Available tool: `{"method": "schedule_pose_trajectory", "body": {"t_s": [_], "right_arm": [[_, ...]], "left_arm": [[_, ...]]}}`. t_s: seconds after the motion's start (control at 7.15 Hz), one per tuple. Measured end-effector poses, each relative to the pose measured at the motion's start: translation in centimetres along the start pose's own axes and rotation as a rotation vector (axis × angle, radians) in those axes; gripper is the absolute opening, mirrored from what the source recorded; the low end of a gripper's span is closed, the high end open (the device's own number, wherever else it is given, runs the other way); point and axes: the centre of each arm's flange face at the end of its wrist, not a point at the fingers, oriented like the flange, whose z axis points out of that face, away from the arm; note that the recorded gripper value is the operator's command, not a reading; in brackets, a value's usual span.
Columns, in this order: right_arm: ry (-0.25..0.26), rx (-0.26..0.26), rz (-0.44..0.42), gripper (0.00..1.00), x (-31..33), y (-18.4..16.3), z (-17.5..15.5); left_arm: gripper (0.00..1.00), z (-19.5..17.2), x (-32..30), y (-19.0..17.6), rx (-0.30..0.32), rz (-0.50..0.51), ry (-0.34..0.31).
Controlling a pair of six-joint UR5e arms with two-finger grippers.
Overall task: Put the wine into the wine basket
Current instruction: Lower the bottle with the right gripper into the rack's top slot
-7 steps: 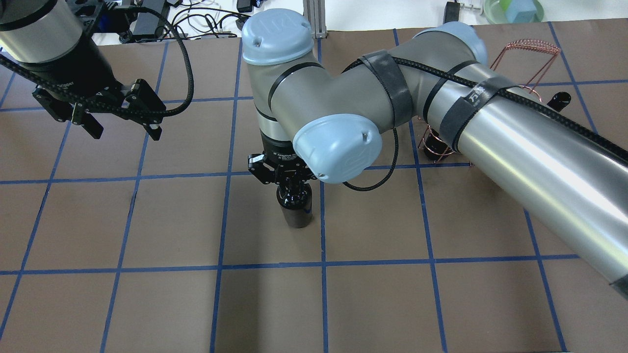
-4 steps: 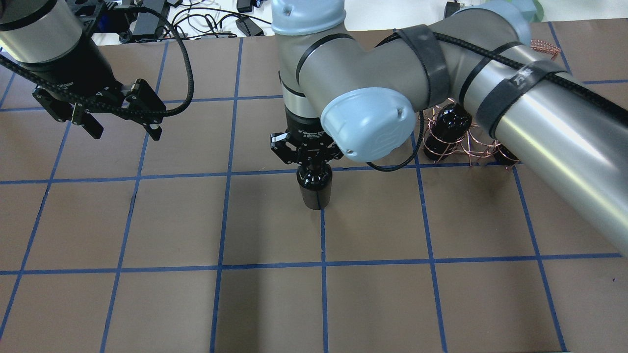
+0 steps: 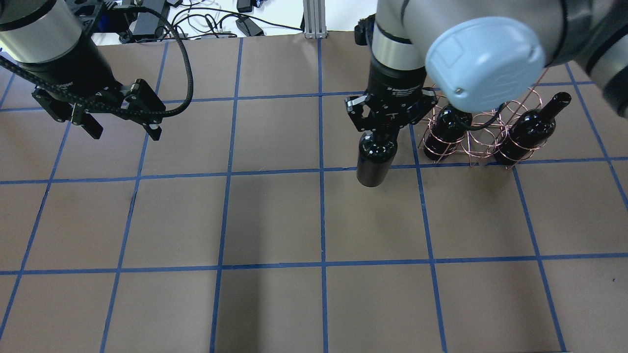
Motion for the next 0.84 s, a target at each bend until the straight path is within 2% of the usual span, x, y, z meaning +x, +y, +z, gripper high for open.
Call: {"method": "schedule_pose_trajectory", "body": {"t_s": [0.84], "right_arm": [[0.052, -0.057, -0.114, 0.00, 15.2, 2.6, -4.6]], "left_arm": [[1.00, -0.1, 0.0, 0.1, 0.001, 0.000, 0.000]]}}
